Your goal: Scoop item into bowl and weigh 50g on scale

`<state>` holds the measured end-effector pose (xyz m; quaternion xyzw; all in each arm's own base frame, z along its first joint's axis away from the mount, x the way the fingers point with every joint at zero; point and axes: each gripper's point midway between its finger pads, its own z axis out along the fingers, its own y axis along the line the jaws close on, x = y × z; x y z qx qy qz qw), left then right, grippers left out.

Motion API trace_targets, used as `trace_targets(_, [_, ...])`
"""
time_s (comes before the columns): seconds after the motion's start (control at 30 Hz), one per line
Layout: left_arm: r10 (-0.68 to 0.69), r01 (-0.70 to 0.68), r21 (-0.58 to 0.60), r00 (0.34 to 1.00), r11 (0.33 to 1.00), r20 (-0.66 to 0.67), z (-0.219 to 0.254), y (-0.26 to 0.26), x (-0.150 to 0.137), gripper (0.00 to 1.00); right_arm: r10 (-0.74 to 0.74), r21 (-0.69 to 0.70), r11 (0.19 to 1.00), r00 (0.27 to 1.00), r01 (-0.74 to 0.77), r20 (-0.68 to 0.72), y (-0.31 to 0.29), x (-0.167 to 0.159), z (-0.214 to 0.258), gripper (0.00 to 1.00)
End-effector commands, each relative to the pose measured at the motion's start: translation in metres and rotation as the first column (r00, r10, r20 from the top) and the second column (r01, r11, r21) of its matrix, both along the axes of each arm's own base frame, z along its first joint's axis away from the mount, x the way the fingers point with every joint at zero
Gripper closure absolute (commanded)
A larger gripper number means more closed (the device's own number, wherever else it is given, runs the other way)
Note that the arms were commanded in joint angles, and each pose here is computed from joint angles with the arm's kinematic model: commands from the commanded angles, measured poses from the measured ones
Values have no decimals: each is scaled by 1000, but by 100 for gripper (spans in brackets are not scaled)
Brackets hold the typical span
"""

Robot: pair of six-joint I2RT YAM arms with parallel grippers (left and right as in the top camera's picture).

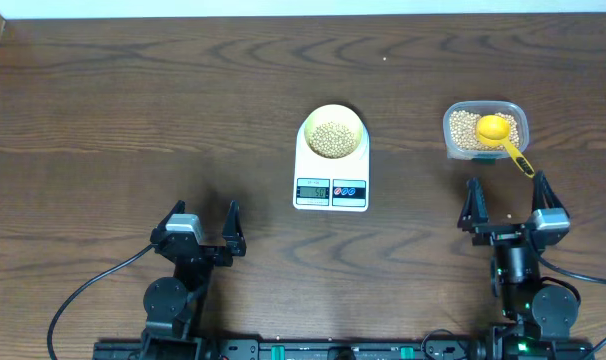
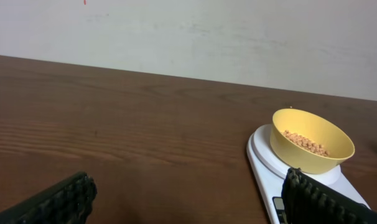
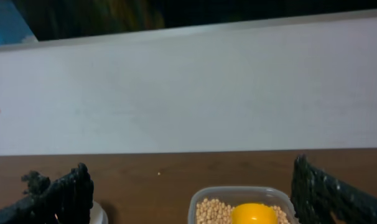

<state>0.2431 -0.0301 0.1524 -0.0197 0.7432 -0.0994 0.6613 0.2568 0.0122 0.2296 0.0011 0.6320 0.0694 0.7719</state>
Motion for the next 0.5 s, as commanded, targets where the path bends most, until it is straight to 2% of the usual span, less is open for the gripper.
trace_targets(0.0, [12, -13, -2, 999, 1000, -50, -16, 3, -1, 2, -4, 13, 1000, 1000, 4, -17, -1, -3, -6, 1])
trace_targets(0.47, [12, -13, -2, 999, 1000, -50, -16, 3, -1, 3, -6, 9, 1000, 985, 8, -175, -1, -11, -48, 1])
